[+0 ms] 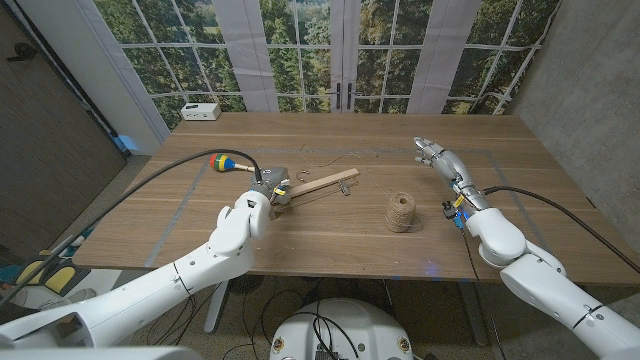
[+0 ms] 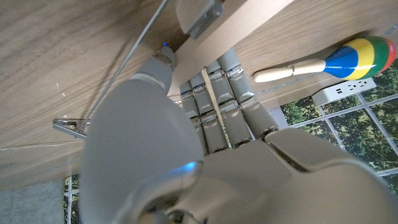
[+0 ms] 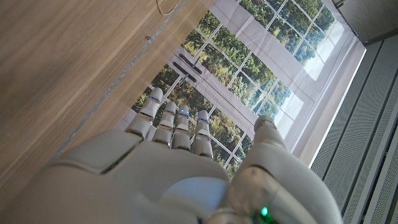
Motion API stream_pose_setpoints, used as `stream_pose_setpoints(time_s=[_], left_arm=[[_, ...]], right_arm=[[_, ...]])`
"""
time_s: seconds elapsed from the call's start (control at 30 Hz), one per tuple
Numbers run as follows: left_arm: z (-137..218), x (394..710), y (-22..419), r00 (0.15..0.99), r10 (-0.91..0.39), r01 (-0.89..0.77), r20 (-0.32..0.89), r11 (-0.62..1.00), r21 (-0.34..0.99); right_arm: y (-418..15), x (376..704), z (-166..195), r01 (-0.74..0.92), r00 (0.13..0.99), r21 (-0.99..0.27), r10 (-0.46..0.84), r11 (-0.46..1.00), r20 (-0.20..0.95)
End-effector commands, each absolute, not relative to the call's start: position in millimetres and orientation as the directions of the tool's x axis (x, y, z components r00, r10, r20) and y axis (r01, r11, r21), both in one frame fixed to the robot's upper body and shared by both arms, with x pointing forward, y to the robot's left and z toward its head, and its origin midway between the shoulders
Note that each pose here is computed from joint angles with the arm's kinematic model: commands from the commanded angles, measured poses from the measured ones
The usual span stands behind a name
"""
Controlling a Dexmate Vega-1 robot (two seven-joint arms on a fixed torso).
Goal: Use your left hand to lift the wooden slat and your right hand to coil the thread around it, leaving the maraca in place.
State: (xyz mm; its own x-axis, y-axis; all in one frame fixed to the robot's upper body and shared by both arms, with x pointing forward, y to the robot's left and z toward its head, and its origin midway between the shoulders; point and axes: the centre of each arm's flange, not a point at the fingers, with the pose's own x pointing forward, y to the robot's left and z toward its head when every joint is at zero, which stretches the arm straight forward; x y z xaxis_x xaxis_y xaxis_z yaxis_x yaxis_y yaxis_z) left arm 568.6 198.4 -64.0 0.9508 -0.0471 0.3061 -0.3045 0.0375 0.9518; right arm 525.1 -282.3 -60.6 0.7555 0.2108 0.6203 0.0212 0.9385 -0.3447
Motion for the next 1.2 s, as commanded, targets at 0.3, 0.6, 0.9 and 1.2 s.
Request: stream_pose_setpoints(time_s=[0.3, 0.6, 0.9, 1.2], left_arm=[[-25, 542, 218, 0.695, -0.116, -0.701, 0.709, 0.110, 0.705], [-11, 538, 225, 0.633, -0.143, -0.753, 0.761, 0.115, 0.648], [-1, 536, 230, 0.603, -0.163, -0.774, 0.781, 0.119, 0.622], [10, 536, 232, 0.565, -0.177, -0.798, 0.806, 0.133, 0.588]], right_arm=[[-286, 514, -70, 0.062, 0.759, -0.322, 0.165, 0.945, 0.630], [-283, 505, -81, 0.096, 0.770, -0.304, 0.123, 0.948, 0.627], [-278, 500, -93, 0.102, 0.779, -0.287, 0.103, 0.952, 0.619], [-271, 498, -109, 0.100, 0.790, -0.278, 0.093, 0.955, 0.606]])
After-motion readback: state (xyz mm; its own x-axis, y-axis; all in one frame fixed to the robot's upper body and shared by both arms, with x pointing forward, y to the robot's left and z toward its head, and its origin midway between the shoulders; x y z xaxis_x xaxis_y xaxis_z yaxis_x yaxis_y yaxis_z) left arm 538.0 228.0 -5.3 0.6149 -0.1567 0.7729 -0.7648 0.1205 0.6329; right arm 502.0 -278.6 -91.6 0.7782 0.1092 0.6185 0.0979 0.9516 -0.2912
